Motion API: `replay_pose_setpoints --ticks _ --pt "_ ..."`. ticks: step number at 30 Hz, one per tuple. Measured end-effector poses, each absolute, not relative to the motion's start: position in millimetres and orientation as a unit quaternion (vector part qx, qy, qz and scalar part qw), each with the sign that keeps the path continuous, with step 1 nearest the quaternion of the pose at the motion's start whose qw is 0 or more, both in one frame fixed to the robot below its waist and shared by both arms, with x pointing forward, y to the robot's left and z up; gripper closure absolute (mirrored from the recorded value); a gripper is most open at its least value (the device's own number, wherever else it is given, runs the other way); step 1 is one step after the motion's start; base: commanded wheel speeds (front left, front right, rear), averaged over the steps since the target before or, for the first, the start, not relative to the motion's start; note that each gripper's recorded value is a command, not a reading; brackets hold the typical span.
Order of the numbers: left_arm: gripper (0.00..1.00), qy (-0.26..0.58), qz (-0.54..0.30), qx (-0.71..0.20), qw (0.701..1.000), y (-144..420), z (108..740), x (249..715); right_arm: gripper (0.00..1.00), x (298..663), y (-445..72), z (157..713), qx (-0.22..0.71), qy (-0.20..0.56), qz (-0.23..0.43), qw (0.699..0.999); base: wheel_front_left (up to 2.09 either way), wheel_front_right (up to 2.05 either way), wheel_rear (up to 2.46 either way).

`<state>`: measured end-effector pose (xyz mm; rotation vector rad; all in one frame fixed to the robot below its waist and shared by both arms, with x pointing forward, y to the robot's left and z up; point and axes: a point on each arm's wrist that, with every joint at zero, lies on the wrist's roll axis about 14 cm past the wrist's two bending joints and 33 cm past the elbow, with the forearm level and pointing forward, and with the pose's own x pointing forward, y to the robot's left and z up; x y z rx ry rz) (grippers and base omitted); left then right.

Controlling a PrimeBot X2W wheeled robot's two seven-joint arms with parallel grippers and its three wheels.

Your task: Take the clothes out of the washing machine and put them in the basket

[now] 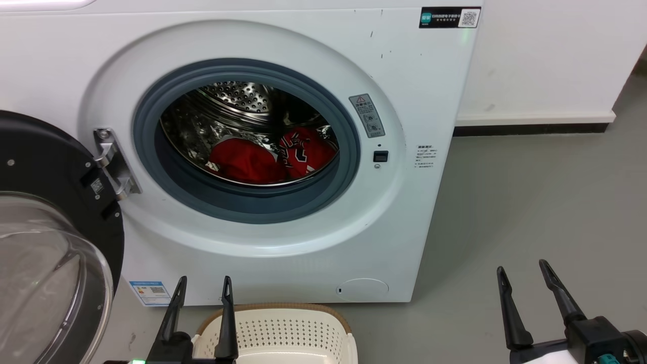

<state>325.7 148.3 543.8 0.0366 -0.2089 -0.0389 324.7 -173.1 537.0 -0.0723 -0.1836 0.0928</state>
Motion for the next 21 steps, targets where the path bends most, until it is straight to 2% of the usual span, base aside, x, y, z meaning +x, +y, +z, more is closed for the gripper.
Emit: replay_pose_setpoints --ticks 9,14,15,16,21 --pt "0.00 -0.092 -0.065 0.033 0.993 135 537 351 0.00 327 -193 530 -0.034 -0.077 0.014 0.996 0.00 0.00 0.00" --pt "0.00 -0.100 -0.119 0.070 0.985 131 539 407 0.00 339 -210 522 -0.022 -0.062 -0.014 0.998 0.00 0.00 0.00" --pt "0.00 -0.100 -0.119 0.070 0.985 131 539 407 0.00 339 -210 522 -0.022 -0.062 -0.014 0.998 0.00 0.00 0.00" --pt "0.00 -0.099 -0.126 0.080 0.984 135 537 435 0.00 345 -217 517 -0.018 -0.053 -0.024 0.998 0.00 0.00 0.00" --pt "0.00 -0.043 -0.146 0.103 0.983 137 506 514 0.00 360 -227 497 -0.002 -0.022 -0.041 0.999 0.00 0.00 0.00"
